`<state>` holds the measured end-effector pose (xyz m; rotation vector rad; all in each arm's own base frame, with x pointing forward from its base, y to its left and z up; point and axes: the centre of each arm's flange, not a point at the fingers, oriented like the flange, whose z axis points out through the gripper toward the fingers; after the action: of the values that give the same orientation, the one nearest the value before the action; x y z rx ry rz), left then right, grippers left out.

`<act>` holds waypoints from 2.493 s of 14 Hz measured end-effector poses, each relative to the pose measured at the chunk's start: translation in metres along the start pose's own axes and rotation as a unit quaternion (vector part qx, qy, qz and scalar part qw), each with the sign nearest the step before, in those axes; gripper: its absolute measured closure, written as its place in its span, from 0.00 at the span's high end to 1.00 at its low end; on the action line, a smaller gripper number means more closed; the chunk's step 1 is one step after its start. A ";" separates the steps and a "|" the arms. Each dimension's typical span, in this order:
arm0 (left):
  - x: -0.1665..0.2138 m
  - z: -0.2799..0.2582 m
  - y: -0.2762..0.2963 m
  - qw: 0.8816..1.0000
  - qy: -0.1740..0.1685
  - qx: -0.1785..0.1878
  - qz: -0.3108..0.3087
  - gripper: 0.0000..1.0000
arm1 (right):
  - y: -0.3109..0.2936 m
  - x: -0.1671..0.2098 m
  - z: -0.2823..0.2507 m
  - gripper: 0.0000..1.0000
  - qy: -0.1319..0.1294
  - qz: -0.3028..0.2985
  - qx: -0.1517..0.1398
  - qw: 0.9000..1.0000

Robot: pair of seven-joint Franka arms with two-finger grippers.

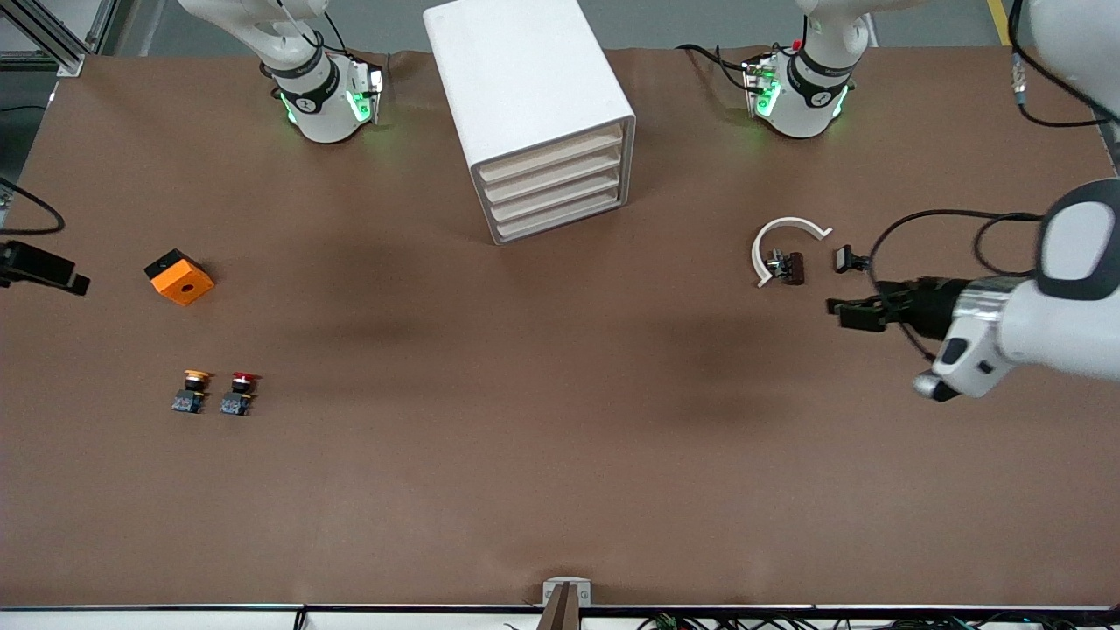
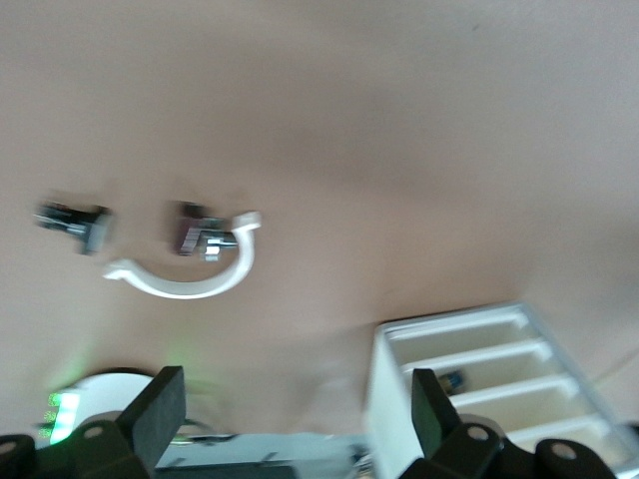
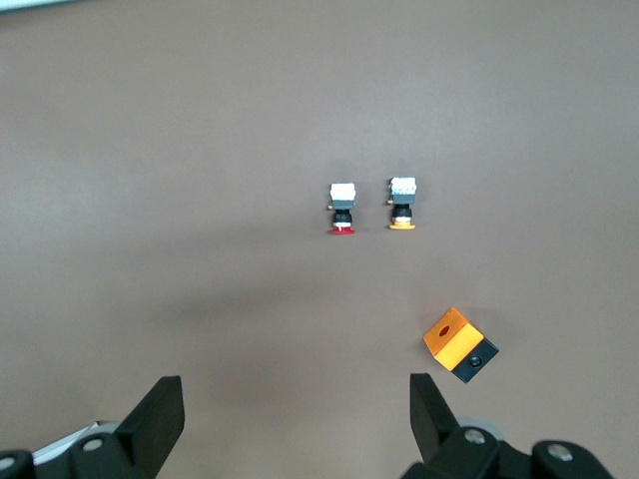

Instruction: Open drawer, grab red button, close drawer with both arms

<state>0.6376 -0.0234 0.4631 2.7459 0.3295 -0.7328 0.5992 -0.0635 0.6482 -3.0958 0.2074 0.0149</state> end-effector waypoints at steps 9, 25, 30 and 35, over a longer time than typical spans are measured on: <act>-0.080 -0.036 -0.080 0.997 0.042 0.033 0.058 1.00 | 0.024 -0.025 0.002 1.00 -0.021 -0.026 -0.003 0.999; -0.160 -0.076 -0.020 0.976 0.194 0.086 0.054 1.00 | 0.023 -0.104 -0.018 1.00 -0.005 -0.002 0.011 1.000; -0.172 -0.094 -0.015 0.971 0.218 0.082 0.057 1.00 | 0.019 -0.110 -0.017 1.00 -0.009 -0.006 0.011 1.000; -0.174 -0.100 -0.018 0.966 0.229 0.108 0.052 1.00 | 0.011 -0.110 -0.017 1.00 -0.006 -0.019 -0.021 1.000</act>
<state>0.5305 0.0004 0.6323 3.0943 0.2029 -0.1018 0.4891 -0.0604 0.6660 -3.1396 0.1499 0.0371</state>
